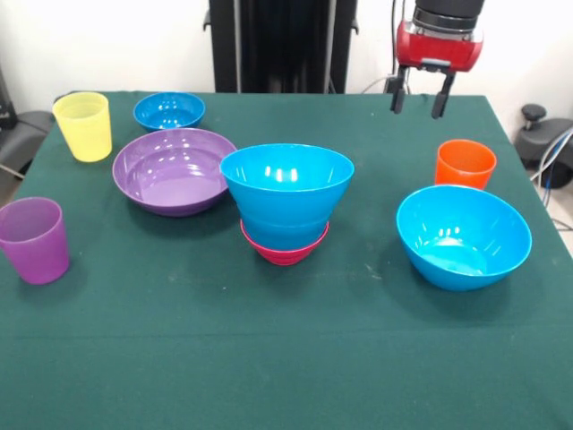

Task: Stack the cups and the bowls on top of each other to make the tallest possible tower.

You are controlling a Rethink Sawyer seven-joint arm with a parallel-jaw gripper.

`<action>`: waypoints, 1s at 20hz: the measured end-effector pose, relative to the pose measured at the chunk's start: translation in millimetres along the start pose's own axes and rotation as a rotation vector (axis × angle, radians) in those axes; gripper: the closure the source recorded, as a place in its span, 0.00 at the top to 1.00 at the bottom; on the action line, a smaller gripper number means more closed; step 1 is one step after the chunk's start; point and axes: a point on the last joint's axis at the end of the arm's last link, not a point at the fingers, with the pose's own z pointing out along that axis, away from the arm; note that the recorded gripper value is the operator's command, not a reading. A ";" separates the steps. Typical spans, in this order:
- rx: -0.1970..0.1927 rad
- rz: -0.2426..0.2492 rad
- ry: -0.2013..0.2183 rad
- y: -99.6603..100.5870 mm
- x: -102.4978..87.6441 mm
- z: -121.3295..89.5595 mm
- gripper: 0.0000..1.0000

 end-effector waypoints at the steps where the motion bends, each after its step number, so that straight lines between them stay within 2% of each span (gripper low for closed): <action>1: 0.003 0.009 0.002 -1.3 -0.3 0.5 1.00; 6: 0.007 0.037 0.010 -1.3 -0.8 1.9 1.00; 11: -0.002 0.062 0.002 4.9 -9.9 -0.6 1.00; 15: -0.009 0.075 0.000 18.6 -17.3 -6.9 1.00; 20: -0.006 0.064 0.011 32.8 -14.4 -16.0 1.00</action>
